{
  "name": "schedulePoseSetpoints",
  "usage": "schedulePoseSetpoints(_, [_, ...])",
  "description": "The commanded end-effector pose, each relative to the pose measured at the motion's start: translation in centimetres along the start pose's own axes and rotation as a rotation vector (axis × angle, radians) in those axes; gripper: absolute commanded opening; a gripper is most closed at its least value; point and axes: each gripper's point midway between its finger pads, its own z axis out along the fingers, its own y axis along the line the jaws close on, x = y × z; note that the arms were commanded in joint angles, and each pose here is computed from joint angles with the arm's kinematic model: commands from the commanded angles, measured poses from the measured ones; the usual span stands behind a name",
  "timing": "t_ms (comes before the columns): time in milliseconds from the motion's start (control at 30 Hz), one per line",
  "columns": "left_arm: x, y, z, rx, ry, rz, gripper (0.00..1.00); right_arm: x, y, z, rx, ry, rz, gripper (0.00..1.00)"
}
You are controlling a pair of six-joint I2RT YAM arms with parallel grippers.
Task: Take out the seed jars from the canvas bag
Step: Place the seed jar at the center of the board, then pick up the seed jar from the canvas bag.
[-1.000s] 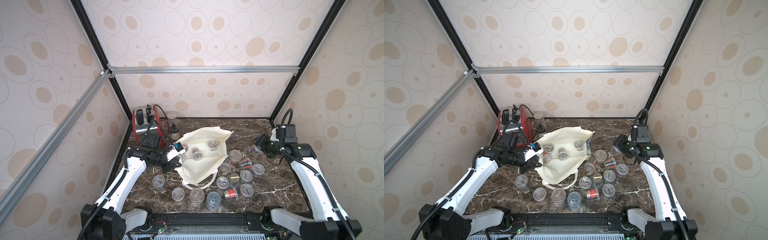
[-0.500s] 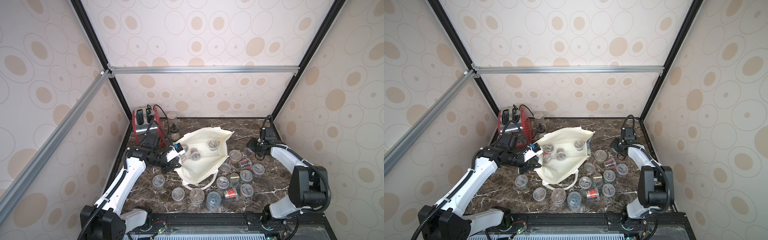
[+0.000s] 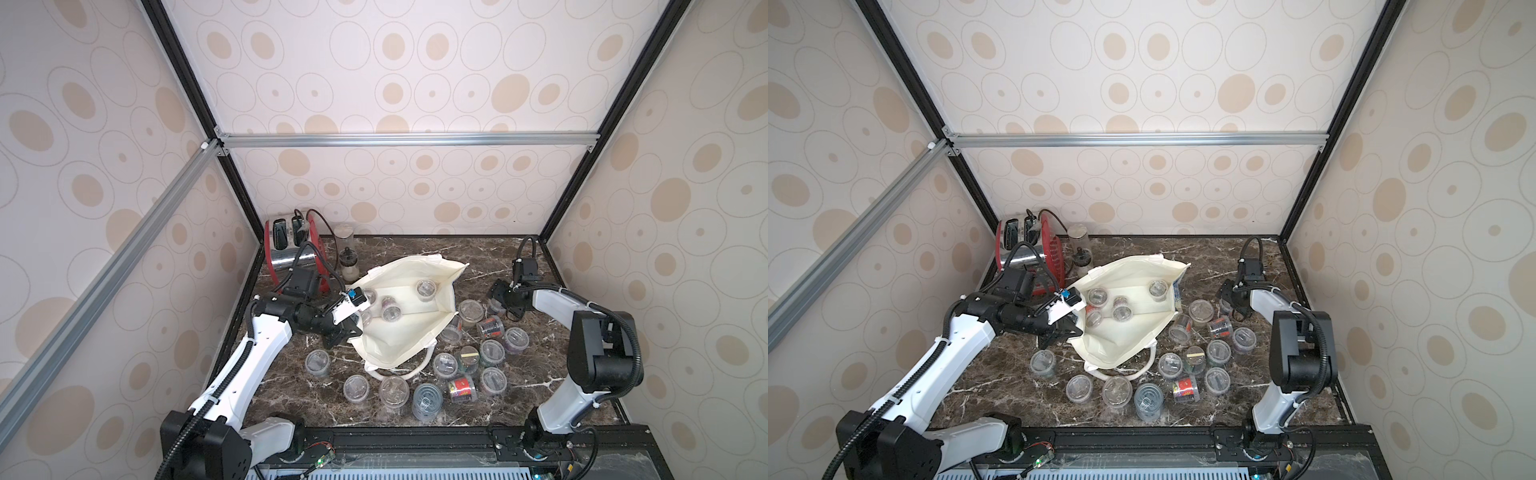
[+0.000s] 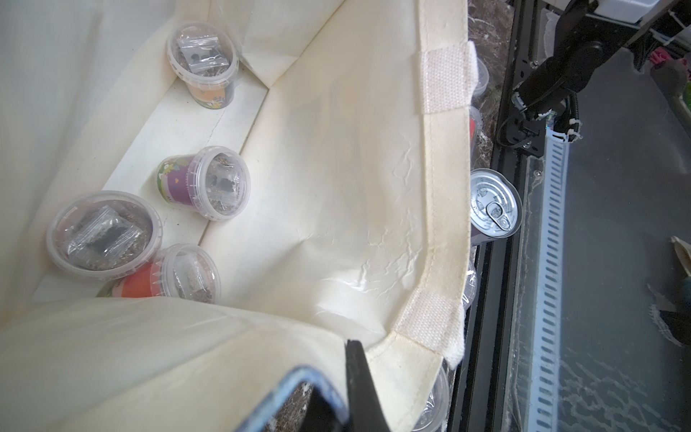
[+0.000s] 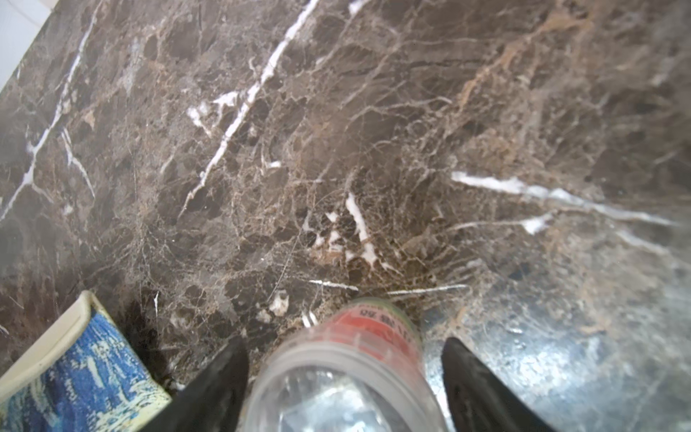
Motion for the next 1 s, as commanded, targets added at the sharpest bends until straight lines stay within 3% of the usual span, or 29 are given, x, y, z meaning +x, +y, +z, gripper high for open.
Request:
schedulePoseSetpoints(0, [-0.3, -0.6, -0.4, 0.019, -0.009, 0.031, 0.0, -1.0, -0.3, -3.4, 0.036, -0.022, -0.058, 0.89])
schedulePoseSetpoints(67, [-0.2, -0.9, -0.5, 0.026, -0.01, 0.039, 0.0, -1.2, -0.3, -5.4, 0.048, -0.025, -0.083, 0.89])
schedulePoseSetpoints(200, [-0.3, -0.7, -0.5, 0.021, -0.007, 0.034, 0.0, -1.2, 2.2, -10.6, -0.058, -0.105, -0.178, 0.85])
schedulePoseSetpoints(367, [-0.3, -0.9, -0.4, 0.033, -0.011, 0.033, 0.0, 0.0, 8.5, -18.6, -0.164, -0.288, -0.488, 0.83])
schedulePoseSetpoints(467, [0.0, -1.3, 0.0, 0.063, -0.021, 0.007, 0.0, 2.9, 13.8, -23.2, -0.289, -0.402, -0.735, 0.81])
schedulePoseSetpoints(567, [0.0, -1.4, -0.1, 0.064, -0.023, 0.012, 0.0, 6.6, 17.8, -26.3, -0.42, -0.409, -0.926, 0.81])
schedulePoseSetpoints(733, [-0.5, -1.1, -0.4, 0.044, -0.034, -0.003, 0.0, 13.8, 21.0, -27.3, -0.487, -0.331, -1.246, 0.82])
schedulePoseSetpoints(967, [-0.7, -1.1, -0.2, 0.057, -0.048, -0.022, 0.0, 20.6, 21.9, -23.0, -0.501, -0.104, -1.33, 0.82])
